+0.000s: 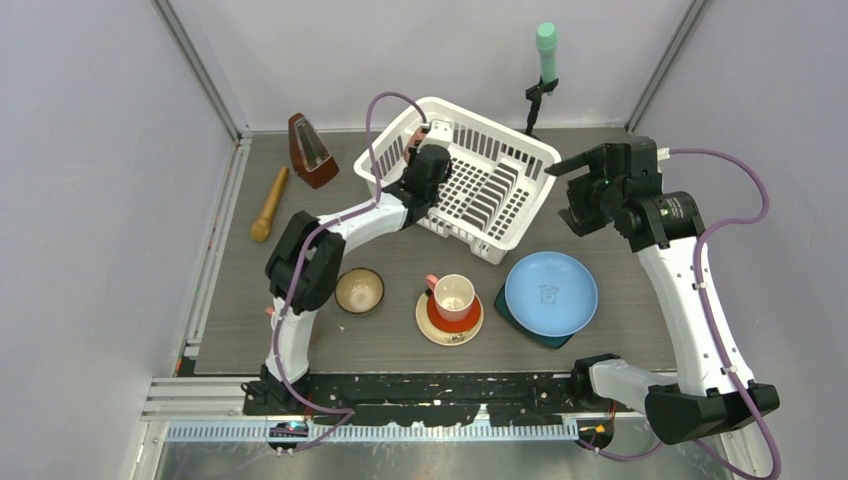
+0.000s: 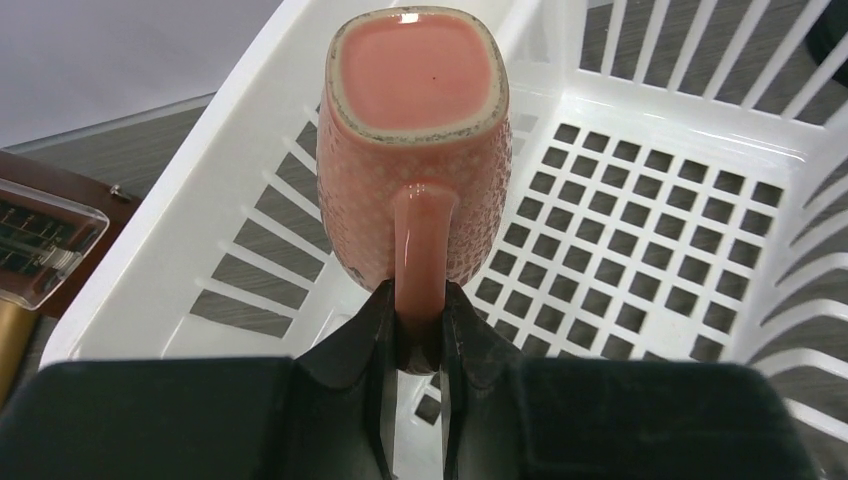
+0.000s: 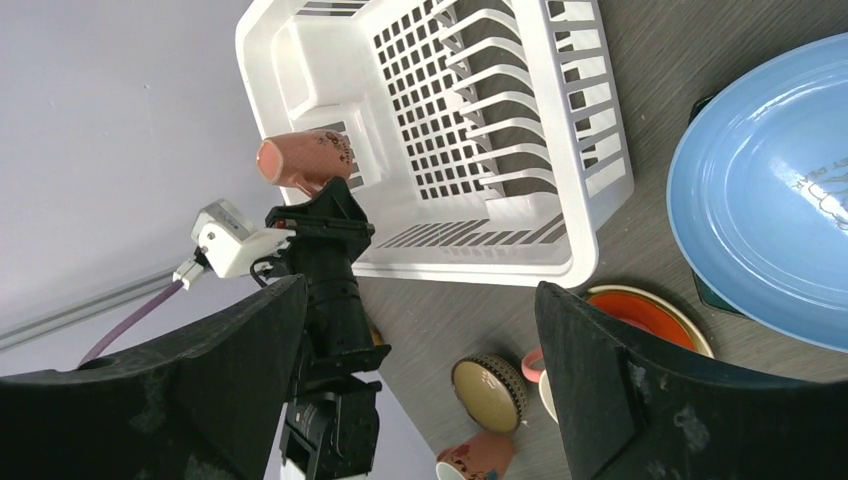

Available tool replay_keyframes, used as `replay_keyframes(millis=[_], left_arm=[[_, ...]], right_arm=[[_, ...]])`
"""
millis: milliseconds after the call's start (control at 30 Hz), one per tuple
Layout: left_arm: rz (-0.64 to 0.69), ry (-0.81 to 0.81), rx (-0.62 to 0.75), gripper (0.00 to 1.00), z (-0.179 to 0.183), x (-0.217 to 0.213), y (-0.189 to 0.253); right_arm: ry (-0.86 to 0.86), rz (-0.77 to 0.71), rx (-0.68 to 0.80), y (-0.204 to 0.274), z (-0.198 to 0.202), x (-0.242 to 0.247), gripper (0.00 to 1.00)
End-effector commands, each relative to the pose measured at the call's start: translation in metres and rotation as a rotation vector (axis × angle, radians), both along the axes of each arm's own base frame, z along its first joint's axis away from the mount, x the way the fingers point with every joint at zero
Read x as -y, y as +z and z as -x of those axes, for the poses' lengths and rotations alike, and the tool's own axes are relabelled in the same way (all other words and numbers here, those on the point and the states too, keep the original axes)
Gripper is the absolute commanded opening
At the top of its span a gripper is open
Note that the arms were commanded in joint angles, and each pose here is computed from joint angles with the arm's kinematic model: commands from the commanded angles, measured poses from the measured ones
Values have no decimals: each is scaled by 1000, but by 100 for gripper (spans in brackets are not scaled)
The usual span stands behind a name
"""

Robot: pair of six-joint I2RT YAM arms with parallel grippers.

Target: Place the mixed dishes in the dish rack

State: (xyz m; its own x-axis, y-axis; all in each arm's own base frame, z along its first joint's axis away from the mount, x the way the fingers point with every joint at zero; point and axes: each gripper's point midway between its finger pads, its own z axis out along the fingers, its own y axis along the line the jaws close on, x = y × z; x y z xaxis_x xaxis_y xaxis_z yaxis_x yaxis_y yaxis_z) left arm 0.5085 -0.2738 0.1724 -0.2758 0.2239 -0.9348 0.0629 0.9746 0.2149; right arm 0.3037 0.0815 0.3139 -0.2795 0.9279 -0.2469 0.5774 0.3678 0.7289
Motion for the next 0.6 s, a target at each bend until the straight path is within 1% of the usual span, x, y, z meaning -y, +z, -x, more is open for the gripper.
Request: replay_keyframes(millis=[0, 133, 200, 300, 367, 500, 567], left_arm=[[117, 81, 184, 0, -31, -3, 51], [176, 78, 170, 0, -50, -8, 37], [197, 63, 202, 0, -59, -9, 34], [132, 49, 252, 0, -67, -13, 32], [90, 32, 257, 0, -72, -14, 26], [119, -54, 222, 0, -76, -4, 10], [115, -37, 199, 0, -77, -7, 3]], right_arm=[[-4, 28, 52, 15, 4, 7, 91], [9, 33, 33, 7, 4, 5, 91], [19, 33, 27, 6, 3, 4, 90], [34, 29, 20, 5, 1, 2, 90], [35, 30, 20, 5, 1, 2, 90], [36, 10, 26, 4, -2, 1, 90], [41, -2, 29, 4, -5, -1, 90]])
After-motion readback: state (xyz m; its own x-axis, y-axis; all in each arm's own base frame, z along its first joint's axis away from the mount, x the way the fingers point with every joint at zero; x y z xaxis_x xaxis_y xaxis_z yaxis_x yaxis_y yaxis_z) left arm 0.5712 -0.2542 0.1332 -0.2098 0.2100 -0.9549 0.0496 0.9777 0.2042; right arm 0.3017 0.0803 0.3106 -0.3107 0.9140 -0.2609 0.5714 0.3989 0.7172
